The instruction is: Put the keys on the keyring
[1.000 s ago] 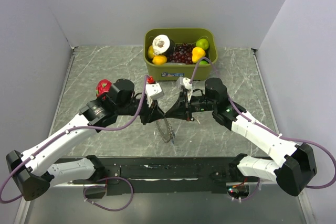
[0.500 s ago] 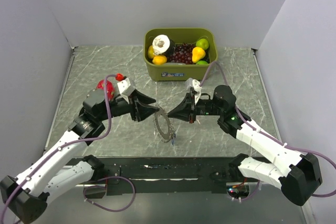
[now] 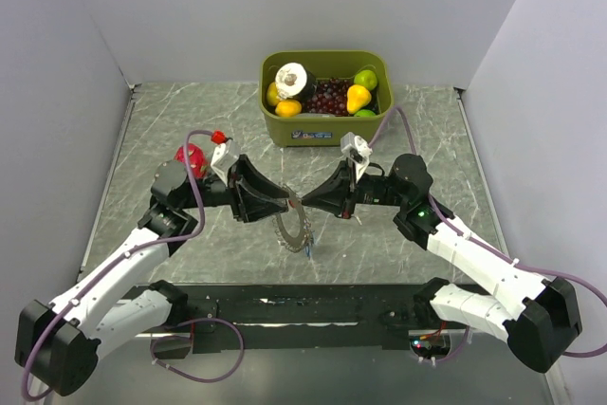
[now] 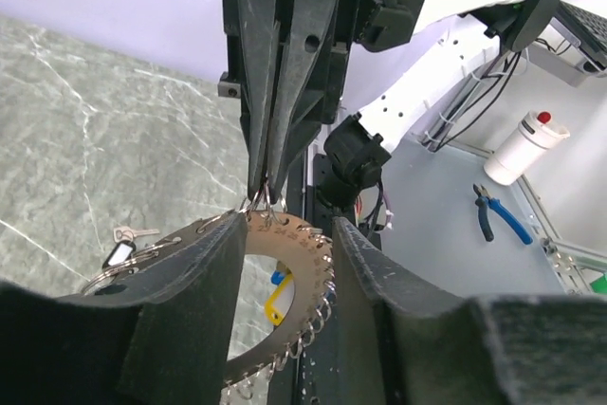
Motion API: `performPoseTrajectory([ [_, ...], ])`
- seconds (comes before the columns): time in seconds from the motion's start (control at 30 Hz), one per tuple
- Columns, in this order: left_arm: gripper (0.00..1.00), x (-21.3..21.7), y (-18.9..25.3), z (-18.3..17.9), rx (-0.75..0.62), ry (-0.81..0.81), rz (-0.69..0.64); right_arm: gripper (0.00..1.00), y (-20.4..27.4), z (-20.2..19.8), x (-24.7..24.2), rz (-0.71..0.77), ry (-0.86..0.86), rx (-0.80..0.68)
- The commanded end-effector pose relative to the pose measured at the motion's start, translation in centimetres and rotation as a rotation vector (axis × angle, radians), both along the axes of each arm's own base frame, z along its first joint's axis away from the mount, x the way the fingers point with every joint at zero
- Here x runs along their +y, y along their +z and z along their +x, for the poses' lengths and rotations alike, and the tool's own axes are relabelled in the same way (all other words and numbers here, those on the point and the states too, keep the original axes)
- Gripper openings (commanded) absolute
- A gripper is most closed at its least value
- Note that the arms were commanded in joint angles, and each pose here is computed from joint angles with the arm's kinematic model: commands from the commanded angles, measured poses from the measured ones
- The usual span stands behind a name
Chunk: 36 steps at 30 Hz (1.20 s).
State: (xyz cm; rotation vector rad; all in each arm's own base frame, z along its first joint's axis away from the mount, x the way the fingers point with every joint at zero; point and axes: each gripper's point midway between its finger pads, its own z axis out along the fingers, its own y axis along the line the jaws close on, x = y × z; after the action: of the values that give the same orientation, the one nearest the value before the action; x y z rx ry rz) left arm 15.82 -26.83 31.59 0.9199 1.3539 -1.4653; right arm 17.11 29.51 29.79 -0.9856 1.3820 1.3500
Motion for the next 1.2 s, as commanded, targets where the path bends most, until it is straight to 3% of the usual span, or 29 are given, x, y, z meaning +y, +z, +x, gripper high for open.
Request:
performPoseTrajectory([
  [0.0,0.46,-0.1,0.6,0.1,-0.03,-0.024,0.003,0.0,3.5,0.4,-0.1,0.093,-0.023,-0.073],
  [0.27,0.39,-0.6,0.2,0.6,-0.01,-0.033,0.008,0.0,3.4,0.5,0.1,0.089,-0.012,-0.064],
  [0.73,0.36,-2.5,-0.1,1.4,-0.023,-0.019,0.062,0.0,3.1,0.5,0.1,0.082,-0.013,-0.061],
  [0.87,0.29,-2.9,-0.7,1.7,-0.007,-0.012,0.091,0.0,3.1,0.4,0.1,0.082,-0.011,-0.06],
  [1.03,0.3,-2.9,-1.2,2.2,-0.008,0.025,0.116,0.0,3.1,0.3,-0.1,0.078,-0.015,-0.067],
  [1.17,0.39,-2.5,-0.3,1.6,-0.035,0.029,0.095,0.0,3.2,0.3,-0.1,0.077,-0.016,-0.075],
])
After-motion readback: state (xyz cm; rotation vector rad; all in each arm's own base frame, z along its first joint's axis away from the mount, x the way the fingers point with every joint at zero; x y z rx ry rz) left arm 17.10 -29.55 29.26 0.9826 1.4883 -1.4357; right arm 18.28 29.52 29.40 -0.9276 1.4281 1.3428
